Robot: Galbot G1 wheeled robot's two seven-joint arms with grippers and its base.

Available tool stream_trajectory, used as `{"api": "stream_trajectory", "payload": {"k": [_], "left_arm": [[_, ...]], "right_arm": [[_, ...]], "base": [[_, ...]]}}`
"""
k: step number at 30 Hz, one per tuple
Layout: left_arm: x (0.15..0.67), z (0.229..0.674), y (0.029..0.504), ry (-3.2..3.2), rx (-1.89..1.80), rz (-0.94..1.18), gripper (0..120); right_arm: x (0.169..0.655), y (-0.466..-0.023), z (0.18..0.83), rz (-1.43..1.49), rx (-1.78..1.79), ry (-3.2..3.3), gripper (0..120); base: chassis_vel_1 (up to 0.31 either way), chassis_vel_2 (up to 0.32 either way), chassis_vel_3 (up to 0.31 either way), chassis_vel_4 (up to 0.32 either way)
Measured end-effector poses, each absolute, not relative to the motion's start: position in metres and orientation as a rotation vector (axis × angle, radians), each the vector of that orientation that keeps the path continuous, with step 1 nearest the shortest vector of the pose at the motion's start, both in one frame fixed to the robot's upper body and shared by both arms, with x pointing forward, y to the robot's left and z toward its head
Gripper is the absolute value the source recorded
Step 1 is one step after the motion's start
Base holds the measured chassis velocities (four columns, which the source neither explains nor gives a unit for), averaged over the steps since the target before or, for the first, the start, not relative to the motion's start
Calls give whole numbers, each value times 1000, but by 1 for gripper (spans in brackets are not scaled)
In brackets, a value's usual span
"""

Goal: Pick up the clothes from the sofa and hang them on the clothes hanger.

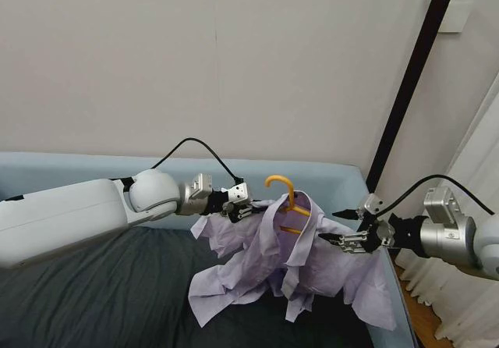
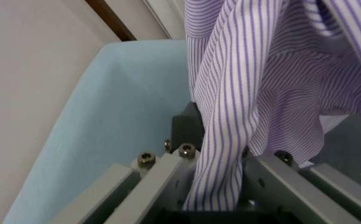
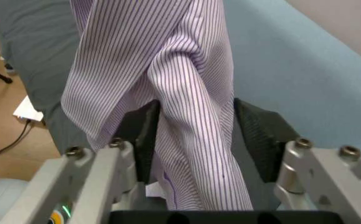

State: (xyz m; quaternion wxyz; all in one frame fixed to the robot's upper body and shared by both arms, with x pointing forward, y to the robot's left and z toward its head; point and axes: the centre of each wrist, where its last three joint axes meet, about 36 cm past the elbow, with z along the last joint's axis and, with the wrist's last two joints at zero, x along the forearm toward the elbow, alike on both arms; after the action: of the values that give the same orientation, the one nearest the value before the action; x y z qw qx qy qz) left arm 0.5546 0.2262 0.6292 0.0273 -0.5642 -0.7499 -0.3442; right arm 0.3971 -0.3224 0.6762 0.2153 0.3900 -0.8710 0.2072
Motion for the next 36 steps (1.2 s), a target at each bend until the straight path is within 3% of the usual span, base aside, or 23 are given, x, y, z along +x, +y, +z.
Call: {"api": "stream_trajectory", "payload": {"k": [10,18,21,24,26,28,32,36], "left_arm": [[548,626,227,-2306,-1756,-1058,0],[548,627,227,-2327,-1745,-1065,2],[545,625,230,-2348,-1727,-1071,18],[543,624,232,-2362,-1708,-1081,22],[540,623,241,-2426,-1604,-1096,35],[540,622,244,-2438,-1584,-1094,38],[537,624,272,-2520,-1461,-1088,58],[531,626,284,-2552,-1425,-1083,66]], "right_arm": [[393,-319,674,572,1130,-2382,9],[392,-317,673,570,1141,-2384,8],[392,-317,671,574,1135,-2390,8],[392,-316,670,578,1134,-2395,8],[395,-317,670,580,1145,-2415,8],[395,-317,670,579,1145,-2419,8],[400,-316,666,561,1131,-2457,7],[403,-315,661,560,1120,-2472,7]], "base": [[0,0,0,0],[0,0,0,0],[0,0,0,0],[0,0,0,0],[0,0,0,0],[0,0,0,0],[0,0,0,0],[0,0,0,0]]}}
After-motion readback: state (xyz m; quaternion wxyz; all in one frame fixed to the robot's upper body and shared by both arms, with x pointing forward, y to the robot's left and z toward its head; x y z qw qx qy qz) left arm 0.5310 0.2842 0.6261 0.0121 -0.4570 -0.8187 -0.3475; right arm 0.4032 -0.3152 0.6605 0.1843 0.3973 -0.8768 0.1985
